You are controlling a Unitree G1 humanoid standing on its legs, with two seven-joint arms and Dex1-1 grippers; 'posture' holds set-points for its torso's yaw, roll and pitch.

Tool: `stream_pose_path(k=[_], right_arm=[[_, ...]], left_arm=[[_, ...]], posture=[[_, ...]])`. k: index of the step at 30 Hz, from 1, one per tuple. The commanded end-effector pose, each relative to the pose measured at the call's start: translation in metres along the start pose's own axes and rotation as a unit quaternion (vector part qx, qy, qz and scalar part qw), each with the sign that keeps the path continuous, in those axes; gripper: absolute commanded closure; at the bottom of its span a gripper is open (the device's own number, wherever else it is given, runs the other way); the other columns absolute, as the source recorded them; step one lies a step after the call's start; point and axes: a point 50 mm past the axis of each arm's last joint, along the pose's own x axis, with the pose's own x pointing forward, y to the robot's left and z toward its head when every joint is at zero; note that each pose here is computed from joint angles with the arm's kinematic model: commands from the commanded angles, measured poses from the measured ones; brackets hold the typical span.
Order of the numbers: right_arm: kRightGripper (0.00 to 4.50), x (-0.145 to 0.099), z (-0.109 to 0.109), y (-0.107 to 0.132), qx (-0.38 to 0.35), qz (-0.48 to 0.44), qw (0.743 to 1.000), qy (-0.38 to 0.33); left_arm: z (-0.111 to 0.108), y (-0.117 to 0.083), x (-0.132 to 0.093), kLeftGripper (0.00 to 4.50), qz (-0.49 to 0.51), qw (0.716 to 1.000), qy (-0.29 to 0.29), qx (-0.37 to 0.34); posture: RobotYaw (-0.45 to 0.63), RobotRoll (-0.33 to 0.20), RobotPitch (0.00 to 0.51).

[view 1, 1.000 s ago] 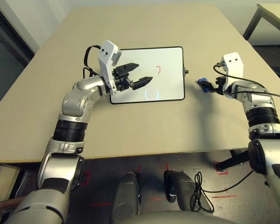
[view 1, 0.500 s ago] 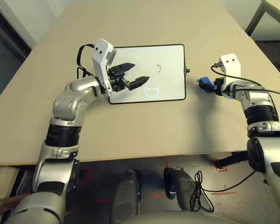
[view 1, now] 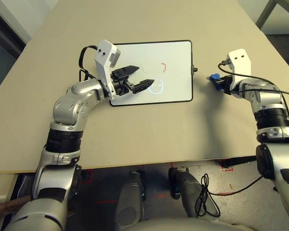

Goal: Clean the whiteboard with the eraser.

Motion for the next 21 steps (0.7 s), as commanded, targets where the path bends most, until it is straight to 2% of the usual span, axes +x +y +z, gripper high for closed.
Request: stream_pose_path(k=[1,2,5,7,9,11,14,21], right_arm=[[3.81,-0.006,0.004,-0.002,-0.016,-0.003,1.0,-0.002],[3.81,-0.009,0.008,-0.002,-0.018,-0.003,1.0,-0.009],[3.81,-0.022,0.045,0.009,-0.045,0.023,0.997,-0.06],[3.81,-0.03,0.067,0.023,-0.068,0.057,0.992,-0.086],[3.81,-0.038,0.085,0.047,-0.107,0.109,0.984,-0.097],[3.81,-0.042,0.091,0.068,-0.143,0.151,0.974,-0.09],[3.81,-0.044,0.093,0.088,-0.183,0.186,0.963,-0.072],[3.85,-0.03,0.095,0.113,-0.329,0.195,0.923,-0.044]], left_arm=[[0.0,-0.002,0.0,0.0,-0.003,1.0,-0.002,-0.001],[0.0,-0.002,0.0,0.0,-0.003,1.0,-0.002,-0.001],[0.001,-0.002,-0.001,0.0,-0.004,1.0,0.0,0.002],[0.001,-0.001,-0.002,0.0,-0.005,1.0,0.003,0.004],[0.001,-0.001,-0.002,0.0,-0.006,1.0,0.006,0.006],[0.002,-0.002,-0.001,0.0,-0.008,1.0,0.009,0.008],[0.003,-0.002,0.0,0.0,-0.012,1.0,0.012,0.011],[0.006,-0.008,0.004,0.0,-0.022,1.0,0.015,0.004]], posture=[[-0.02,0.0,0.244],[-0.02,0.0,0.244],[-0.02,0.0,0.24],[-0.02,0.0,0.236],[-0.02,0.0,0.232],[-0.02,0.0,0.232],[-0.02,0.0,0.23],[-0.01,0.0,0.241]])
